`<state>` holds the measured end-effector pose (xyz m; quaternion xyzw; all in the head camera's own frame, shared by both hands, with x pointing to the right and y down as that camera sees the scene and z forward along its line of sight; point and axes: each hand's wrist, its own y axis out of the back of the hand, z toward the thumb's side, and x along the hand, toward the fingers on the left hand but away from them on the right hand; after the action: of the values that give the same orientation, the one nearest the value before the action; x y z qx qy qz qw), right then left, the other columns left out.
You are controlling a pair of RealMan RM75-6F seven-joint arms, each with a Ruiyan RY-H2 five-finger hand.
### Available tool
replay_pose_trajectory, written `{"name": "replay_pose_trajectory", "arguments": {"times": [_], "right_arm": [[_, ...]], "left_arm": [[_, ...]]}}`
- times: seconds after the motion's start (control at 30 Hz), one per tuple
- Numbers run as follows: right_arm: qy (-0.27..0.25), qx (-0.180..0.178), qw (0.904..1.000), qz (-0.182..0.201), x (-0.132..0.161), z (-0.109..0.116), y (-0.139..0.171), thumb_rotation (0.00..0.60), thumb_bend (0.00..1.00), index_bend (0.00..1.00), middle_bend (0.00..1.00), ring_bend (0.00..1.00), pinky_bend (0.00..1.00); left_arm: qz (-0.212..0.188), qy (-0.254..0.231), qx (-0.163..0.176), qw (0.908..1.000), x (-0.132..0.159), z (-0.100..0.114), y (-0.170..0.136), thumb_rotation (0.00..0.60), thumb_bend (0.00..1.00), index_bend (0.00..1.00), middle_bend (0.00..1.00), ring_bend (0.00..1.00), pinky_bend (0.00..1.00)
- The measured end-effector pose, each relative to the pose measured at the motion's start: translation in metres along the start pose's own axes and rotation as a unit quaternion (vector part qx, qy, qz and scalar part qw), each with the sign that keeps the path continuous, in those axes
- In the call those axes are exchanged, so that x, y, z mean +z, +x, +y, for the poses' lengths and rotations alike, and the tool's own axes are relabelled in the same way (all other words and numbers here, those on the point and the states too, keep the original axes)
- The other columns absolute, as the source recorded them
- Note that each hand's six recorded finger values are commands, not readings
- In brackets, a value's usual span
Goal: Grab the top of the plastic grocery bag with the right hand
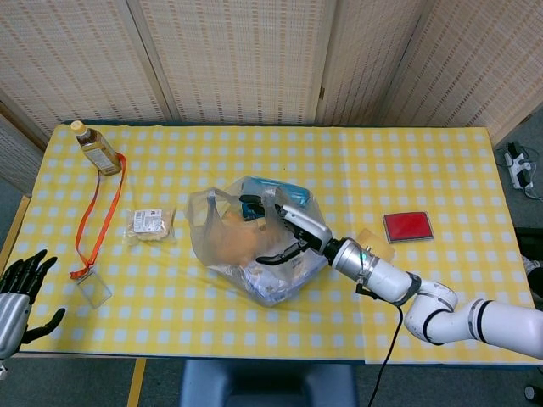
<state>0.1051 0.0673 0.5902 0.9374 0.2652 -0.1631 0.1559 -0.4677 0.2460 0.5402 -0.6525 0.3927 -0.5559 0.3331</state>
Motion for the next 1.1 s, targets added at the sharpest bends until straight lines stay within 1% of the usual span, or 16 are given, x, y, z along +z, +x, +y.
{"name": "replay_pose_trajectory", "arguments": {"times": [0.23,0.5,0.77,1.1], "right_arm": [[-0.002,0.015,0.9999,0.0,0.0,-0.009,0.0,0.6,0.24,0.1,0.0,0.0,0.0],[0.003,0.018,0.9998,0.003,0.001,-0.011,-0.003,0.6,0.24,0.1,0.0,0.0,0.0],[0.001,0.029,0.9996,-0.004,0.0,-0.021,-0.019,0.6,0.24,0.1,0.0,0.0,0.0],[0.004,0.036,0.9993,-0.002,0.001,-0.029,-0.026,0.6,0.24,0.1,0.0,0.0,0.0]], "left_arm": [[-0.001,0.0,0.0,1.0,0.001,0.0,0.0,0.6,0.35,0.0,0.03,0.02,0.0],[-0.001,0.0,0.001,1.0,0.0,0.001,0.0,0.6,0.35,0.0,0.03,0.02,0.0],[-0.002,-0.004,0.004,1.0,0.0,0.003,-0.002,0.6,0.35,0.0,0.03,0.02,0.0],[-0.005,-0.006,0.005,1.0,0.0,0.004,-0.003,0.6,0.35,0.0,0.03,0.02,0.0]]}}
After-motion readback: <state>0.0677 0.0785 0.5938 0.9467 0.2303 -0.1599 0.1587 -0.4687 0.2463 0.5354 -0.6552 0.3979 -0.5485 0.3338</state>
